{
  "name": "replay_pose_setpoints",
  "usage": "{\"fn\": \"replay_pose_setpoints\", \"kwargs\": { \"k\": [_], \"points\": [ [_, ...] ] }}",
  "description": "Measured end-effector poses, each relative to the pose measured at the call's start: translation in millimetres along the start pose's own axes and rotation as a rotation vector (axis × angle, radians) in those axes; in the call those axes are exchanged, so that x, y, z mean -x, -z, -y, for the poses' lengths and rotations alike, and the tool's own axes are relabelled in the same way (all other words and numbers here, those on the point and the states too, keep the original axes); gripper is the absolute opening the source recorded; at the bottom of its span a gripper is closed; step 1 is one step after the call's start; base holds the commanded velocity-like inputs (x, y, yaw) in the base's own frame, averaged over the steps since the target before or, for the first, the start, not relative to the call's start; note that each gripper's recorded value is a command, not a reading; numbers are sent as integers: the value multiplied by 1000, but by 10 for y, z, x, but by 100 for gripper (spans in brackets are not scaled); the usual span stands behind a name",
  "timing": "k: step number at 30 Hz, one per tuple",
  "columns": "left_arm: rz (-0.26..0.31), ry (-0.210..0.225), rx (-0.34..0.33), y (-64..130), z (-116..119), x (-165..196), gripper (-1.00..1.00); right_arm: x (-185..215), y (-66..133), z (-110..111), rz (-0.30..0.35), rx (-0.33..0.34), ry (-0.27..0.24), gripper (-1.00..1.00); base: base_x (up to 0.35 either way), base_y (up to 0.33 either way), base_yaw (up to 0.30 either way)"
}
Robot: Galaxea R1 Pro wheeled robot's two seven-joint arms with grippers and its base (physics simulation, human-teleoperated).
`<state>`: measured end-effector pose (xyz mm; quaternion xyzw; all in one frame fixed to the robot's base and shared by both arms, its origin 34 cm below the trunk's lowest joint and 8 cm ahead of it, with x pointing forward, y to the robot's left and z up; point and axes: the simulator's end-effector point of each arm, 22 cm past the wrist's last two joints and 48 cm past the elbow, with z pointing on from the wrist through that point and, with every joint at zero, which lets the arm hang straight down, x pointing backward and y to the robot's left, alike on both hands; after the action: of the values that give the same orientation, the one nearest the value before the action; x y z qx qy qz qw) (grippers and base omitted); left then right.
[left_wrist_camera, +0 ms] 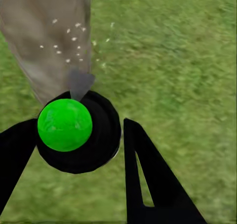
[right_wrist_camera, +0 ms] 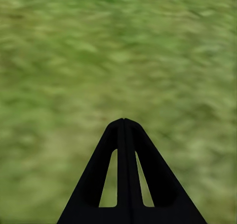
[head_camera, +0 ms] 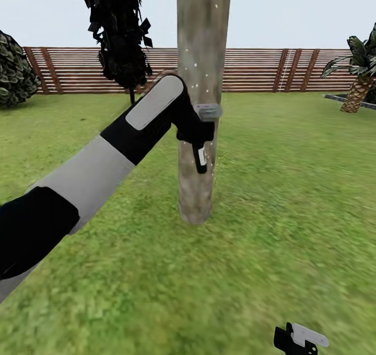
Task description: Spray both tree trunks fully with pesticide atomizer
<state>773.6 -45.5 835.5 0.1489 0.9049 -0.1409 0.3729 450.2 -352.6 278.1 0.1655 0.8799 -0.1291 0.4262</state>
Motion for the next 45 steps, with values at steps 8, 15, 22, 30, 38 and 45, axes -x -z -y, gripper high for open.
{"fn": "replay_pose_setpoints", "kwargs": {
  "k": [8, 15, 22, 30, 38, 45],
  "points": [
    [-115, 5, 0, -489, -36, -1056, -100, 3, -1, -1, 1, 0, 0, -100, 0, 0, 0],
    [-177, 15, 44, -759, -213, -1792, -100, 4, -1, 1, 1, 0, 0, -100, 0, 0, 0],
    [-231, 36, 86, -900, -495, -2287, -100, 15, -2, 7, 3, -1, 0, -100, 0, 0, 0],
    [-277, 55, 95, -972, -597, -2583, -100, 22, -1, 2, 5, 0, -1, -100, 0, 0, 0],
    [-283, 59, 91, -983, -621, -2624, -100, 20, 1, 8, 5, 0, 0, -100, -21, 124, -24],
    [-283, 59, 88, -984, -616, -2624, -100, 18, 3, -3, 5, 1, 0, -100, -56, 308, -93]
  ]
}}
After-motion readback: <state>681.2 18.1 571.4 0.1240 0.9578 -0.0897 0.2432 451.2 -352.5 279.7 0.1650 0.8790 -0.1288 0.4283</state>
